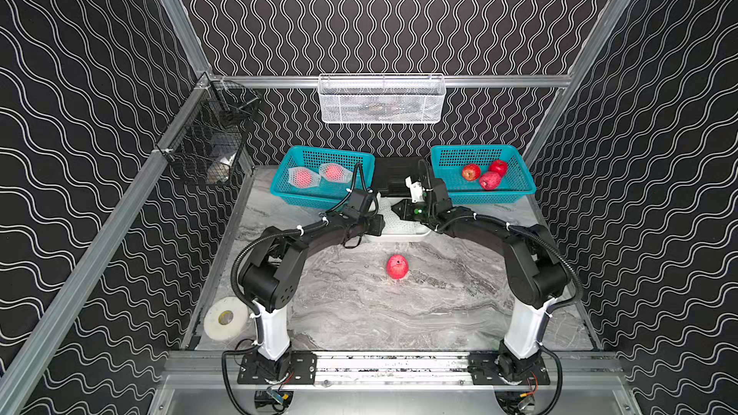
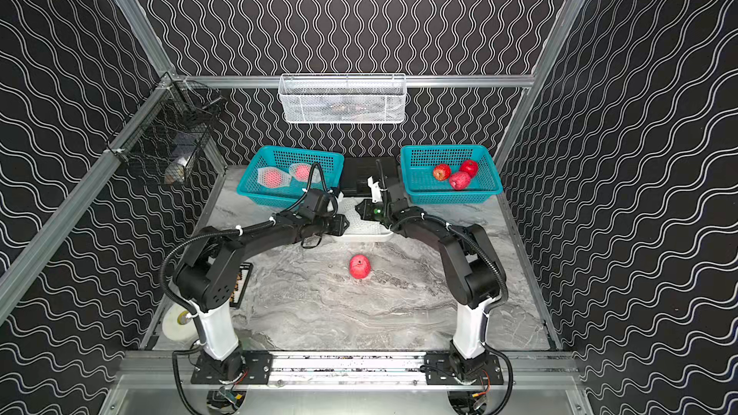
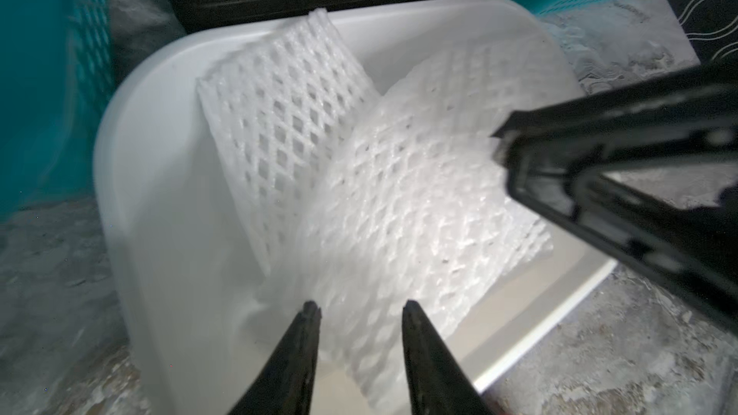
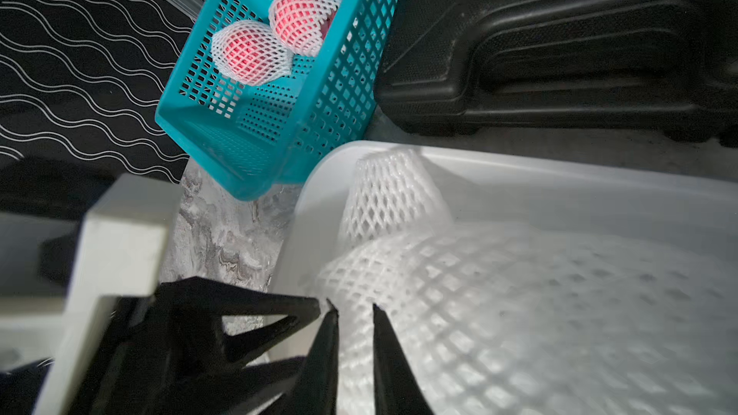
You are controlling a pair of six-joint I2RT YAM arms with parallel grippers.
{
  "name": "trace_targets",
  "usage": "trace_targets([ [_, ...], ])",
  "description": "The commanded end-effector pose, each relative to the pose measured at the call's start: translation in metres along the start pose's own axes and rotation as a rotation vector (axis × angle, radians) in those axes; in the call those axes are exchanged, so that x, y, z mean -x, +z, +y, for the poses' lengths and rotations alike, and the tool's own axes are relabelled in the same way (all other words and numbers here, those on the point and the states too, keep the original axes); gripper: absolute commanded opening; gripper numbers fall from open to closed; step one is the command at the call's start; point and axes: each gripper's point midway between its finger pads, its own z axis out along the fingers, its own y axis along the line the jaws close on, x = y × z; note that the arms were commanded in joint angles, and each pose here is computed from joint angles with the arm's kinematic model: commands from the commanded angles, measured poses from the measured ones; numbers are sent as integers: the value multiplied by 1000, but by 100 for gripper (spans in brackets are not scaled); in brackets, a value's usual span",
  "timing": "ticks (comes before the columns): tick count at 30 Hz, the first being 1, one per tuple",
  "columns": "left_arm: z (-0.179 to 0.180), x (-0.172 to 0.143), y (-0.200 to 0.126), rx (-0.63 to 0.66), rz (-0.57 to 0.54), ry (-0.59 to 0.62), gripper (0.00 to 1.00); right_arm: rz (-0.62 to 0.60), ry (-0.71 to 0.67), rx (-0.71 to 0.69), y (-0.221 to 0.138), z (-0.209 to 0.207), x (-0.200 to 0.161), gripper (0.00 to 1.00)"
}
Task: Remove foam nets from apples
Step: Place the foam net into the storage box, then pick up the apple from the center of the board.
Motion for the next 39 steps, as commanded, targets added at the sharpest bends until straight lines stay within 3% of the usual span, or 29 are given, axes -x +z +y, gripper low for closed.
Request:
trace_targets([
  [1,4,1,6,19,-3,27,39,-42,-10,85,-17,23,12,21],
  [4,4,-2,9,11,5,25,39,-67,-54,160,-44,46,14,24],
  [14,-8,9,-8,-38,-43,17,44,-65,-174,420,-129,78,-65,37],
  [17,-13,19,-21,-47,-78,15,49,-71,-184,428,-143,74,-83,51],
  [18,-15,24,-27,-51,-96,15,51,-73,-183,421,-144,72,-88,57],
  [21,-21,37,-48,-57,-141,18,56,-43,-155,371,-137,58,-99,59],
  [28,-24,47,-103,-35,-234,13,83,15,-151,255,-117,40,-112,81],
  [33,-29,13,-126,-46,-228,24,95,96,-219,147,-94,36,-130,88],
  [39,-33,-47,-147,-75,-194,28,99,126,-248,57,-82,25,-141,93],
])
